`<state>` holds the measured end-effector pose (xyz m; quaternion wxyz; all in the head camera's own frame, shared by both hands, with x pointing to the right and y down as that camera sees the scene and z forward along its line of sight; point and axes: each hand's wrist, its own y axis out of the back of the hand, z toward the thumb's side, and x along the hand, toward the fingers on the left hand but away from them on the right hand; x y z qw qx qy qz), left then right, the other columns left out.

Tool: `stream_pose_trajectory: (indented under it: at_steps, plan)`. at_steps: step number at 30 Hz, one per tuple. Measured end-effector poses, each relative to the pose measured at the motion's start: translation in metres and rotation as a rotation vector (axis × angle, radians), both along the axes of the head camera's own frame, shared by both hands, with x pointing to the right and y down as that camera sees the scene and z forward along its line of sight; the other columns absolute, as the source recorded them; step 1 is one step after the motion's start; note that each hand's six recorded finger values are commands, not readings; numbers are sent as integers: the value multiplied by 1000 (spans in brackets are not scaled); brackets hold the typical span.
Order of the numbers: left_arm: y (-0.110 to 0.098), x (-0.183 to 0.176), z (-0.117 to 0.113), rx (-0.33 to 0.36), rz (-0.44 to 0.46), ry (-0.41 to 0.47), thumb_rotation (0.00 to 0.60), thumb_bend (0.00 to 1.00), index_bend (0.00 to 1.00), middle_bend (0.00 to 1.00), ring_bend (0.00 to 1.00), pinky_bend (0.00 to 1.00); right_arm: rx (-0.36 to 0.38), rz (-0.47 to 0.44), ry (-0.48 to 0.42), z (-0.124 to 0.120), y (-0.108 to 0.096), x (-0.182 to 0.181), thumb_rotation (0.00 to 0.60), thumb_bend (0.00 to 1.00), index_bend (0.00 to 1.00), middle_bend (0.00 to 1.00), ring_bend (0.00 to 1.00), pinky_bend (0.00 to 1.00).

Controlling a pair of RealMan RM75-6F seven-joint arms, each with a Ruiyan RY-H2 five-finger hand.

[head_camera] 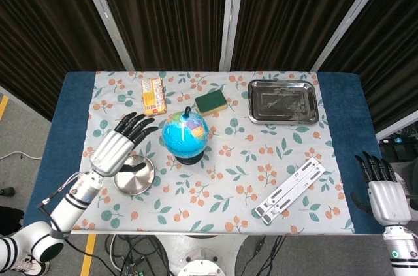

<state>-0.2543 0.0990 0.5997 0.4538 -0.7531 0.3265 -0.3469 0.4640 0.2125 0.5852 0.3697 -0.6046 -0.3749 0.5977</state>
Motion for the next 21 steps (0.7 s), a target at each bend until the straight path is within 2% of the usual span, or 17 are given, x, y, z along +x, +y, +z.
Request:
stream_pose_trajectory:
  at_steps: [7,11,21]
  plan:
    - [2,2,-7,11,12,27,600,42,176,116,58,78,1,-2,0,0,0,-1,600,217,0,0,0,0]
    - [9,22,-8,-1,66,77,600,41,175,117,58,78,-4,-3,-1,1,0,-2,600,217,0,0,0,0]
    - [17,61,4,-38,146,100,600,41,175,117,58,78,-6,10,-3,2,1,3,600,218,0,0,0,0]
